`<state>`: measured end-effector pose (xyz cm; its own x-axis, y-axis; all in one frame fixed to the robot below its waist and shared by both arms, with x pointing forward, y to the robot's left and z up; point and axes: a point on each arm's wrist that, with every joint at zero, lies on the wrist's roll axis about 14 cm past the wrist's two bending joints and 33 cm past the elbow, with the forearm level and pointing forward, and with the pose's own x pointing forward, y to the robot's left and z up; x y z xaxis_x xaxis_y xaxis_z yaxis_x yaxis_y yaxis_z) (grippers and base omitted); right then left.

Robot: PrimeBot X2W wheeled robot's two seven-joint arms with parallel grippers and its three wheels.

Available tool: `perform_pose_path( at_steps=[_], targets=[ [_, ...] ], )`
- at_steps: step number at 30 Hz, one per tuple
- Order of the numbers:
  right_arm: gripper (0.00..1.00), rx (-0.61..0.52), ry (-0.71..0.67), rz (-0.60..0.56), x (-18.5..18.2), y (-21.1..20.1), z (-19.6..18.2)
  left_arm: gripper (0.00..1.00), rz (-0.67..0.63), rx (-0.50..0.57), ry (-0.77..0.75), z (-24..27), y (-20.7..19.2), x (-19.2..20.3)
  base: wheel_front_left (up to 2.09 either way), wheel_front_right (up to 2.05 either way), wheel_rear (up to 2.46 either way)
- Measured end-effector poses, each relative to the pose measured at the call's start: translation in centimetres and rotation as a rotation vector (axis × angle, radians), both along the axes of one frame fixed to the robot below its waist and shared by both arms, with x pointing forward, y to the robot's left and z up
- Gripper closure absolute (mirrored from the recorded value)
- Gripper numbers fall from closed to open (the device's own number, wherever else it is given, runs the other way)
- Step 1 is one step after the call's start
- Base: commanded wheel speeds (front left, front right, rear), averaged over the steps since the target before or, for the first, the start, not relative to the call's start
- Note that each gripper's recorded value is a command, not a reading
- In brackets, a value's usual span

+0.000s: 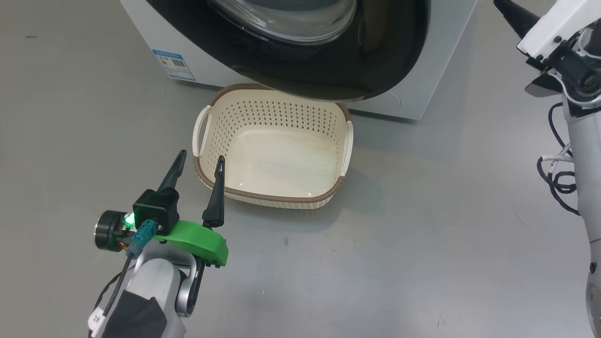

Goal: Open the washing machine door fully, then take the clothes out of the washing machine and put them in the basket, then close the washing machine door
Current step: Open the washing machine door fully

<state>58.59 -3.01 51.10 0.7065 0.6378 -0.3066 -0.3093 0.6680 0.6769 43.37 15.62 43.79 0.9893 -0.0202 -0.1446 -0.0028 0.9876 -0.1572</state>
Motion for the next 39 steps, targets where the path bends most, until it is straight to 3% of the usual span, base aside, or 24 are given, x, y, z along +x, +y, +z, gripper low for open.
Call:
perform_pose_path(
  at_steps=[5,14,28,29,30,31,39],
  targets=[
    [1.00,-0.101,-0.145,-0.021,-1.3,-0.6,1.4,0.00,-0.001,-0.001,-0.013,0.6,-0.2,-0.5,0.00,0.00,0.00],
    [1.00,-0.145,-0.392,-0.041,-5.1,-0.3,4.2,0.00,-0.003,-0.006,-0.045,1.7,-0.5,-0.6,0.00,0.00,0.00],
    [1.00,-0.268,-0.497,-0.165,-11.4,-5.1,-0.8,0.00,-0.005,-0.017,-0.090,3.1,-0.9,-0.4,0.00,0.00,0.00],
    [0.87,-0.271,-0.498,-0.180,-11.8,-5.5,-1.0,0.00,-0.005,-0.018,-0.093,3.1,-0.9,-0.4,0.00,0.00,0.00],
    [0.40,-0.273,-0.500,-0.198,-12.1,-5.8,-1.3,0.00,-0.007,-0.019,-0.094,3.2,-0.9,-0.3,0.00,0.00,0.00],
    [0.00,-0.280,-0.507,-0.213,-12.4,-6.1,-1.5,0.00,-0.012,-0.017,-0.095,3.2,-1.1,-0.3,0.00,0.00,0.00],
    [0.00,-0.268,-0.503,-0.335,-14.2,-7.8,-2.4,0.00,-0.039,-0.017,-0.093,3.0,-2.1,-0.3,0.00,0.00,0.00]
  ],
)
